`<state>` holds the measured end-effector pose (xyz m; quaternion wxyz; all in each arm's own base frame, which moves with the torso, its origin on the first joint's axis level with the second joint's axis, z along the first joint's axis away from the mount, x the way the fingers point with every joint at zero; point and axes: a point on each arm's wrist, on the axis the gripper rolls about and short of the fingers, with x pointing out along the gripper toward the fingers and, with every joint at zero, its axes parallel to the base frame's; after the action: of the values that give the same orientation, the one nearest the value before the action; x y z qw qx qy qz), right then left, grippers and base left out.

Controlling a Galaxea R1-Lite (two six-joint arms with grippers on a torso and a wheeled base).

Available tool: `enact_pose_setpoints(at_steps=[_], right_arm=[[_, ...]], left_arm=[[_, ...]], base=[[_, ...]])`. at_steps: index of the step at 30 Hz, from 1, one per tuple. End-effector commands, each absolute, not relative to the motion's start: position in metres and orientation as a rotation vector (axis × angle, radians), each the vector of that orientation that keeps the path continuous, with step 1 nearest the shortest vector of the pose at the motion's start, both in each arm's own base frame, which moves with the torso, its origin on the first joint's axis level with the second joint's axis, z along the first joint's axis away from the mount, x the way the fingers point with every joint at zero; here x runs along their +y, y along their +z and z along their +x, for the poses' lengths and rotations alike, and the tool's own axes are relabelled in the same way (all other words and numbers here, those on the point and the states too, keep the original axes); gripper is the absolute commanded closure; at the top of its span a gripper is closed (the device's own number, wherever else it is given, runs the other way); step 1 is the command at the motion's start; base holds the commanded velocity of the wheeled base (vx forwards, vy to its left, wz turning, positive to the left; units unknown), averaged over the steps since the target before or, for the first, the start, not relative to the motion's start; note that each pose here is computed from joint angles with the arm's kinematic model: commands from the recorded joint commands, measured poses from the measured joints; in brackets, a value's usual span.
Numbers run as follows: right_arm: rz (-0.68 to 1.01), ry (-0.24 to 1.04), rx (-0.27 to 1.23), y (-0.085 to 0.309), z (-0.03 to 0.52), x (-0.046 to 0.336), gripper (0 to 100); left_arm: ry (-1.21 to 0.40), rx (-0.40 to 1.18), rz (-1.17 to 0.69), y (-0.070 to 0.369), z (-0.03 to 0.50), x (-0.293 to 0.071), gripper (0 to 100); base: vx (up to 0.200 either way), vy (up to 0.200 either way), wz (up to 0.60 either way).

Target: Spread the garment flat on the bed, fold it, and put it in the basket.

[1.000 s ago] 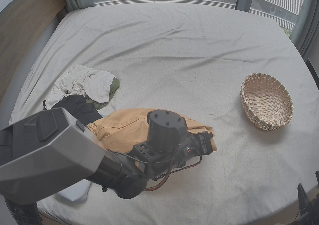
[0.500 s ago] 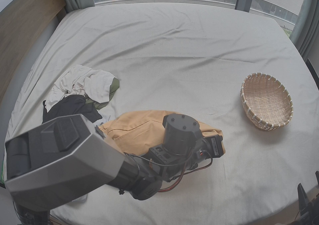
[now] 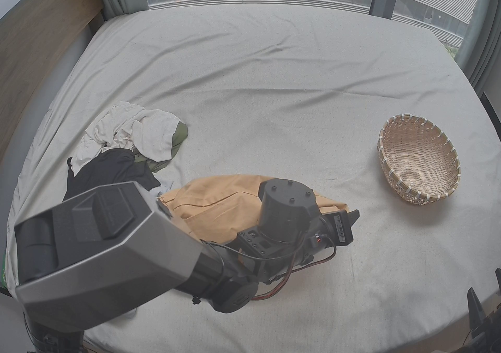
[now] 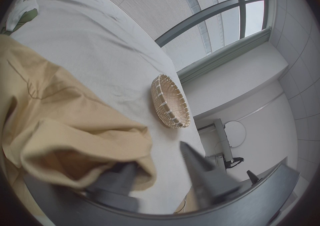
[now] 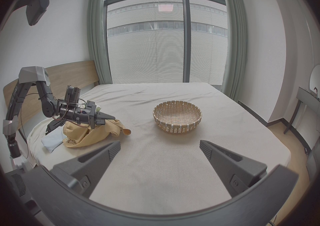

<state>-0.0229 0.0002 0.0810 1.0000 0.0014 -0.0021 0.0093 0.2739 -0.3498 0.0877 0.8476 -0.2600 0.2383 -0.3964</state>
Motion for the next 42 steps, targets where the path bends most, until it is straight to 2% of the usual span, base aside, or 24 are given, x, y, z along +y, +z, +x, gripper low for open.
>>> enact_pose_setpoints(at_steps=[1,11,14,17,27,33,35,42], right_arm=[[0.003,0.02,0.003,0.076,-0.022,0.0,0],[0.005,0.02,0.003,0.076,-0.022,0.0,0],[0.003,0.02,0.003,0.076,-0.022,0.0,0],[0.005,0.02,0.003,0.076,-0.022,0.0,0],[0.003,0.02,0.003,0.076,-0.022,0.0,0],[0.003,0.02,0.003,0.076,-0.022,0.0,0],[0.003,0.018,0.003,0.076,-0.022,0.0,0],[0.002,0.018,0.003,0.076,-0.022,0.0,0]], left_arm=[[-0.844,0.502,-0.548,0.089,0.27,-0.353,0],[-0.845,0.506,-0.551,0.106,0.242,-0.339,0],[-0.874,0.497,-0.6,0.126,0.226,-0.332,0],[-0.886,0.486,-0.629,0.14,0.218,-0.322,0],[-0.864,0.49,-0.621,0.148,0.19,-0.274,0],[-0.69,0.469,-0.574,0.136,0.195,-0.229,0],[-0.616,0.421,-0.599,0.135,0.201,-0.201,0],[-0.491,0.362,-0.626,0.126,0.207,-0.153,0]], base=[[0.0,0.0,0.0],[0.0,0.0,0.0],[0.0,0.0,0.0],[0.0,0.0,0.0],[0.0,0.0,0.0],[0.0,0.0,0.0],[0.0,0.0,0.0],[0.0,0.0,0.0]])
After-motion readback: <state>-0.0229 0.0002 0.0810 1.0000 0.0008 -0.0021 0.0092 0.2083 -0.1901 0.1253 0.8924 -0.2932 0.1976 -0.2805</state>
